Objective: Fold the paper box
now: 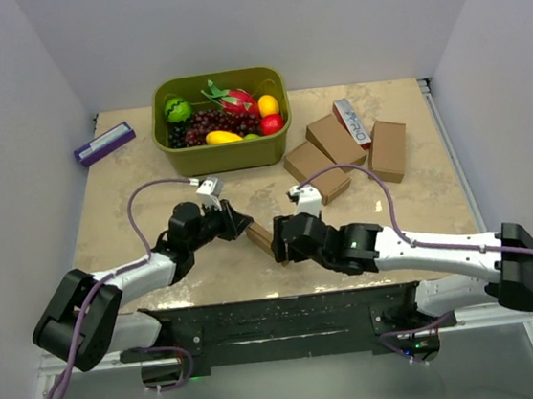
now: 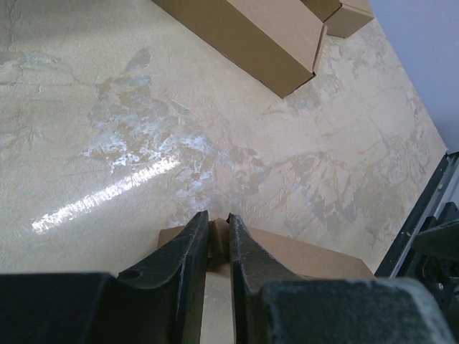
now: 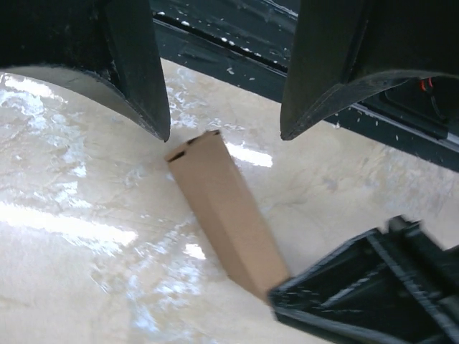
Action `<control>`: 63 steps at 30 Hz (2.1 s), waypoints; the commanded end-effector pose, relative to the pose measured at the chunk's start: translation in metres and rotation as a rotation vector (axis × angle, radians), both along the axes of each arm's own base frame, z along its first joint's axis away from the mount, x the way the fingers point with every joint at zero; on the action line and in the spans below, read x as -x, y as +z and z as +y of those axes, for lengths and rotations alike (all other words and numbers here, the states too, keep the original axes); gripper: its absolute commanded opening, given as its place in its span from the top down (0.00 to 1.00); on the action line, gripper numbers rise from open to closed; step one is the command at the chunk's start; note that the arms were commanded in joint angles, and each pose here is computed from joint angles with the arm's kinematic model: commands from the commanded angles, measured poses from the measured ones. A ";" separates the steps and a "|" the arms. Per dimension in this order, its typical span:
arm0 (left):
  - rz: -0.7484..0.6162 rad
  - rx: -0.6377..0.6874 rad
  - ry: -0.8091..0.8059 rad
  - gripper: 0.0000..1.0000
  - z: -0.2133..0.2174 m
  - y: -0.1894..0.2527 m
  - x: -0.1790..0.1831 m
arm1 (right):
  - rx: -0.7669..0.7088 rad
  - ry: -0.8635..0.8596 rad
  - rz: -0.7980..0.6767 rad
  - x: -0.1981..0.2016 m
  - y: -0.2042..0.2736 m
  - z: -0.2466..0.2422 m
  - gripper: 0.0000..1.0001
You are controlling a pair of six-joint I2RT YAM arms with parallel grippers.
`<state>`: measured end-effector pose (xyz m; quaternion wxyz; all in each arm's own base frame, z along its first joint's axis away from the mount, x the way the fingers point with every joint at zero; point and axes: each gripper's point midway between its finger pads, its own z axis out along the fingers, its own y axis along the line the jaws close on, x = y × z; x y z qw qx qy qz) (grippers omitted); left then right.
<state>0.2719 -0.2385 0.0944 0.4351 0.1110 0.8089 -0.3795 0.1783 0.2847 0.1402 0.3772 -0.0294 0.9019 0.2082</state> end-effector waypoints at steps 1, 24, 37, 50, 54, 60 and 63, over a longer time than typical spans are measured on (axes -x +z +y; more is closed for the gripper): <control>0.165 -0.109 -0.015 0.80 0.018 -0.060 0.037 | 0.184 -0.010 -0.151 -0.007 0.020 0.002 0.33; 0.194 -0.122 -0.019 0.81 0.018 -0.069 0.040 | 0.513 0.069 -0.230 -0.004 -0.012 0.036 0.55; 0.200 -0.122 -0.021 0.81 0.016 -0.068 0.038 | 0.687 0.062 -0.247 0.000 -0.038 0.034 0.64; 0.187 -0.110 -0.037 0.79 0.014 -0.064 0.039 | 0.675 0.116 -0.093 0.024 -0.085 0.029 0.69; 0.163 -0.083 -0.049 0.63 0.008 -0.049 0.034 | 0.693 0.104 -0.068 0.028 -0.095 0.021 0.69; 0.092 -0.054 -0.042 0.43 0.000 -0.010 0.017 | 0.701 0.095 -0.062 0.028 -0.095 0.021 0.68; 0.090 -0.059 -0.020 0.38 0.003 -0.003 0.011 | 0.699 0.091 -0.059 0.027 -0.094 0.021 0.68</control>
